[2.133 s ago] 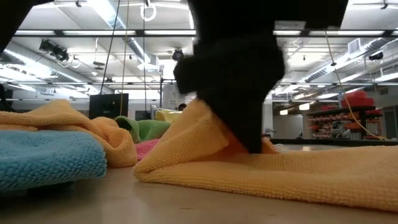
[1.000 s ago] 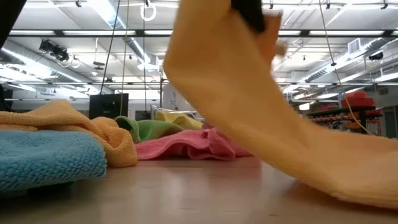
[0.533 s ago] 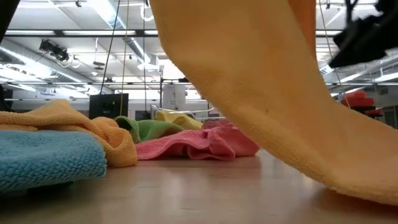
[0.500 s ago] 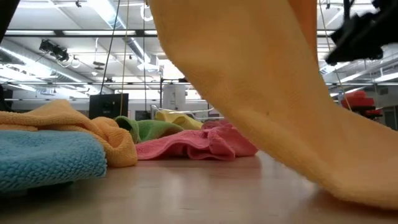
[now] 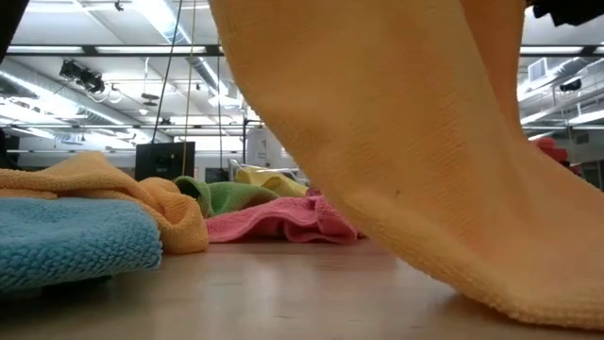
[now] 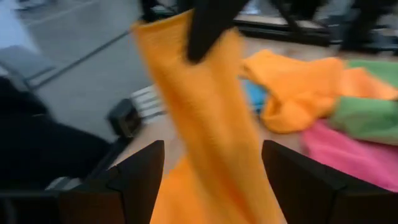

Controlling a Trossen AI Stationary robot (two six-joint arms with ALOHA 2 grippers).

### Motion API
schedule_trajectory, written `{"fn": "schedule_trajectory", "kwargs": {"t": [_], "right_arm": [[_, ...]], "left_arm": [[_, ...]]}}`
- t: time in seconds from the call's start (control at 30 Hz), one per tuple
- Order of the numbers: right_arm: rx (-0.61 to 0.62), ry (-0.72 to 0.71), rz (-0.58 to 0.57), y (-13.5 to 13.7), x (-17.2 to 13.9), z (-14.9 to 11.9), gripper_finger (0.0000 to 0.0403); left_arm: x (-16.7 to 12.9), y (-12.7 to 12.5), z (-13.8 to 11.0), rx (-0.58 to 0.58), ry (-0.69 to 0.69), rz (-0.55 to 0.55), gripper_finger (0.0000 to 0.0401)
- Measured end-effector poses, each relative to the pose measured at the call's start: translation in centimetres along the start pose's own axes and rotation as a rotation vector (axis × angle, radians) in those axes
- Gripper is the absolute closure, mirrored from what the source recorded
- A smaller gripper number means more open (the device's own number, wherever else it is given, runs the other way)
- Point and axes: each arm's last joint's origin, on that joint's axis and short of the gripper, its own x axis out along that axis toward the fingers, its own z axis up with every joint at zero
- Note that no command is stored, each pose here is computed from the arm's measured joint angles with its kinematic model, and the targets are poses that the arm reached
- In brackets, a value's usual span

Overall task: Fold microfiber towels
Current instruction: Fold the right orange microfiber cloth

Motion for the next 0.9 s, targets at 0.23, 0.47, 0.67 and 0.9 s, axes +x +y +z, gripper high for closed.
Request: {"fn": "schedule_trajectory", "kwargs": {"t": [0.23, 0.47, 0.67, 0.9], "right_arm": [[0.032, 0.083, 0.021, 0.4, 2.0, -2.2, 0.0133], [0.032, 0.197, -0.087, 0.0, 2.6, -4.0, 0.0134], [-0.072, 0.18, -0.194, -0.4, 2.6, -3.9, 0.0134], [-0.084, 0.155, -0.159, -1.2, 2.8, -3.5, 0.0135]], "left_arm": [[0.0, 0.0, 0.0, -0.001, 0.003, 0.0, 0.038], [0.0, -0.2, -0.1, -0.005, 0.006, -0.002, 0.0392], [-0.1, -0.4, -0.1, -0.018, 0.006, -0.005, 0.0374], [-0.1, -0.4, 0.0, 0.014, 0.0, -0.005, 0.0393]]}}
